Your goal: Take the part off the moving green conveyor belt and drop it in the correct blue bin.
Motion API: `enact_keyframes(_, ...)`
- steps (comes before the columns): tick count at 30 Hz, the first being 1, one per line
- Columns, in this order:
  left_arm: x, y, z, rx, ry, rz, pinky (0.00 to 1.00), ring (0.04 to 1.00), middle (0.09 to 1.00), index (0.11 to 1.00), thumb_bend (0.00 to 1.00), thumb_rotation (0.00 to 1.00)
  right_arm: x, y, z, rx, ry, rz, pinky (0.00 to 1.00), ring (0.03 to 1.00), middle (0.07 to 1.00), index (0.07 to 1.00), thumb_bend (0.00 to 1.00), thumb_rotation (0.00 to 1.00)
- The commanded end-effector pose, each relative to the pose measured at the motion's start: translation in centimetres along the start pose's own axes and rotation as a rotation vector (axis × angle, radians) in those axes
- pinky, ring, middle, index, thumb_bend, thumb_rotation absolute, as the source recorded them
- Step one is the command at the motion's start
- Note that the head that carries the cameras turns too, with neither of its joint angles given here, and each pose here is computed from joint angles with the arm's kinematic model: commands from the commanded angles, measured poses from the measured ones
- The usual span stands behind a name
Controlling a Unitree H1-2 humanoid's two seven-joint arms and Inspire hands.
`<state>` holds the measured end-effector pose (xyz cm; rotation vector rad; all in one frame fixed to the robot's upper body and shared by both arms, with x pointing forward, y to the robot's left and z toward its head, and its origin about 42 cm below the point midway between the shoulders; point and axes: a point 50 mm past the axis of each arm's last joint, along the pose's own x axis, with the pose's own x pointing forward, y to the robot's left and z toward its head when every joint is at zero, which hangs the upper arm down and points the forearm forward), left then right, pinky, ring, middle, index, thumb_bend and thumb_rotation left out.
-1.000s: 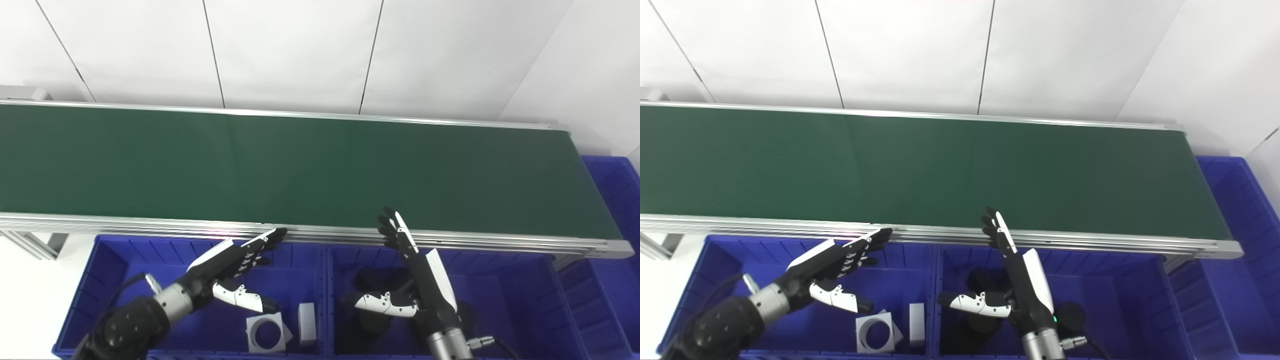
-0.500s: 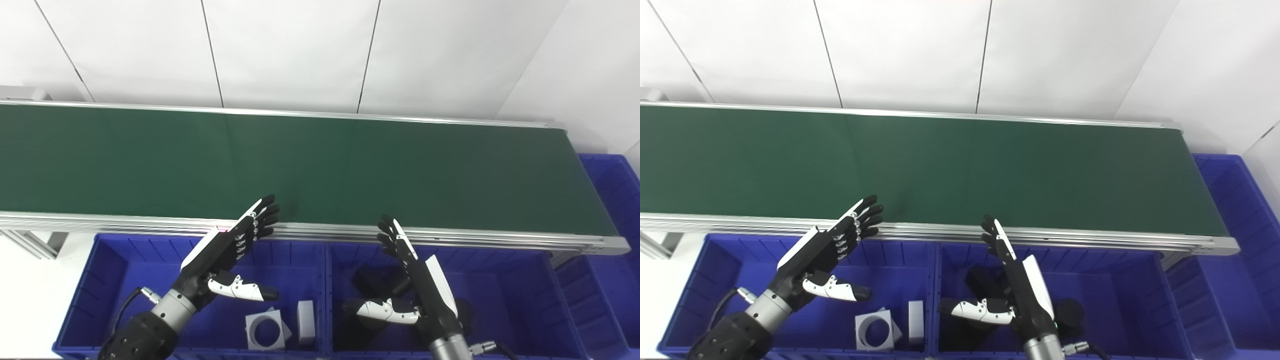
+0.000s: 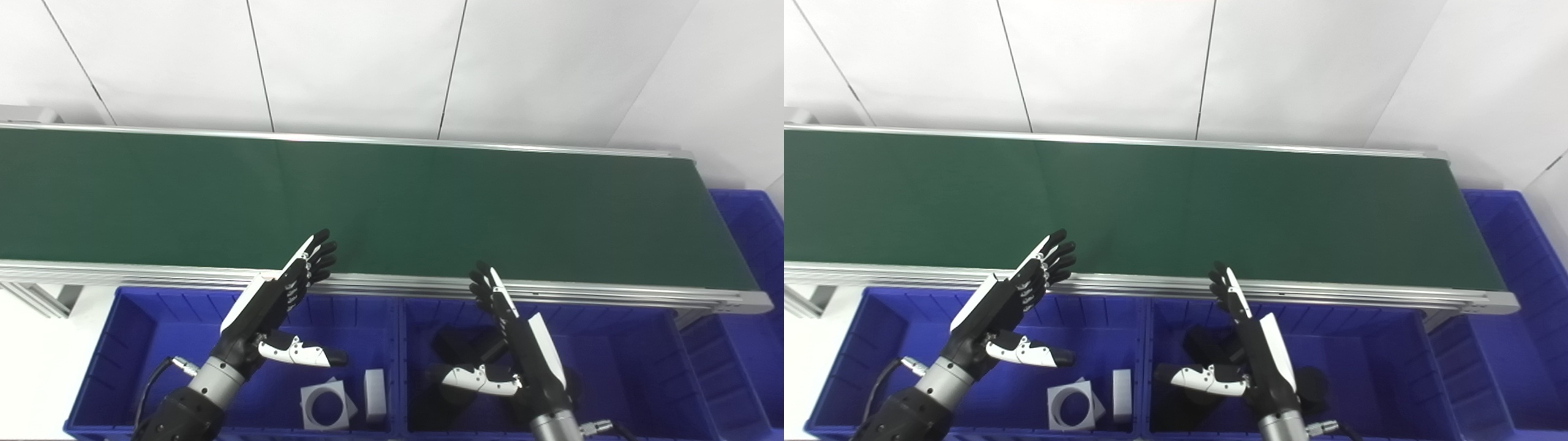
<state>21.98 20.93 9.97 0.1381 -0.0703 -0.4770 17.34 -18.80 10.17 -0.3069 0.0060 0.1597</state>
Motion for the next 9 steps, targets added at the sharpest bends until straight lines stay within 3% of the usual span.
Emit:
enact_keyframes(1, 0.0, -0.2, 0.98, 0.032, -0.064, 0.017, 0.93, 0.957, 0.981, 0.999, 0.99, 0.23, 0.01, -0.18, 0.91, 0.014, -0.06, -0.032, 0.89, 0.911, 0.929, 0.98, 0.92, 0.27)
enact_keyframes(9, -0.53, -0.91, 1.0, 0.017, -0.053, 0.037, 0.94, 0.976, 0.997, 1.0, 0.99, 0.28, -0.15, -0.31, 0.94, 0.012, -0.06, -0.033, 0.89, 0.91, 0.926, 0.98, 0.91, 0.27)
